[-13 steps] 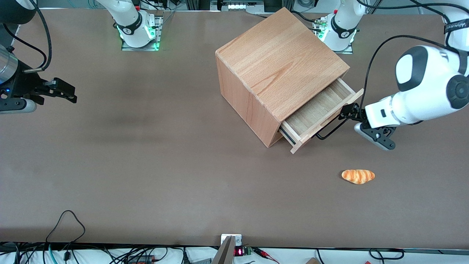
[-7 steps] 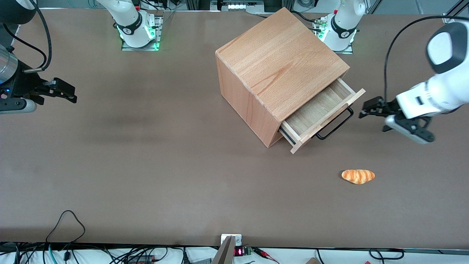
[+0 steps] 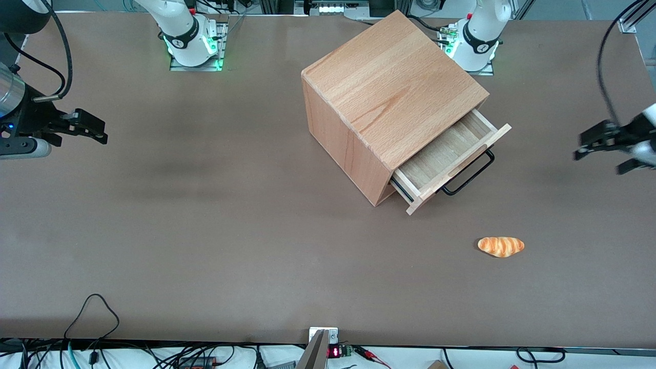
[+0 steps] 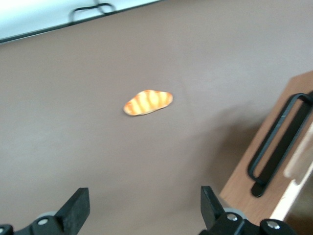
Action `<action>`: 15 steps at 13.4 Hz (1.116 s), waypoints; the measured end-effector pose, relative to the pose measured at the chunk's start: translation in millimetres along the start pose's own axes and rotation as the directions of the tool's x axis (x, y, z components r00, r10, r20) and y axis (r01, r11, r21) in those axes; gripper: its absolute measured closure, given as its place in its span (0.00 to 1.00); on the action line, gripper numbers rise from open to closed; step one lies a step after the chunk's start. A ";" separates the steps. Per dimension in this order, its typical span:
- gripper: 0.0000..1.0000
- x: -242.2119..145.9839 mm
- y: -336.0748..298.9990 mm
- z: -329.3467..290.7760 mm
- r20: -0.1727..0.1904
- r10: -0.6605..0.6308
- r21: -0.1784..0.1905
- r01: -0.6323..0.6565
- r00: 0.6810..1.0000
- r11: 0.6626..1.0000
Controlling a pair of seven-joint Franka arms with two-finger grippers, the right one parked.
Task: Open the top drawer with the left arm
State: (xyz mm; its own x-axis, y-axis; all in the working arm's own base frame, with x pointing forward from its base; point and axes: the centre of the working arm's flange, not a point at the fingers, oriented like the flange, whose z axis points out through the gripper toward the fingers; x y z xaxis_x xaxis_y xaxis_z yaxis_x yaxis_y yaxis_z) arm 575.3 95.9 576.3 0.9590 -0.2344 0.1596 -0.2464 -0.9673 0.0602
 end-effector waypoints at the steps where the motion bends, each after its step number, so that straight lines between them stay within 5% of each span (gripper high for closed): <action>1: 0.00 -8.3 -13.8 -7.4 -0.008 -0.048 0.007 0.048 0.999 0.999; 7: 0.00 -22.0 -10.9 -31.9 -0.002 -0.291 0.065 0.290 0.957 0.955; 15: 0.00 -24.8 -12.6 -35.4 -0.009 -0.372 0.068 0.372 0.928 0.926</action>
State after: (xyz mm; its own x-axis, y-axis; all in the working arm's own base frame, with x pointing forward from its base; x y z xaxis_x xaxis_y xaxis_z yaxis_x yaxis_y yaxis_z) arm 549.7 117.4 606.4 0.9805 0.1430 0.1347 0.1376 -0.9893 0.0481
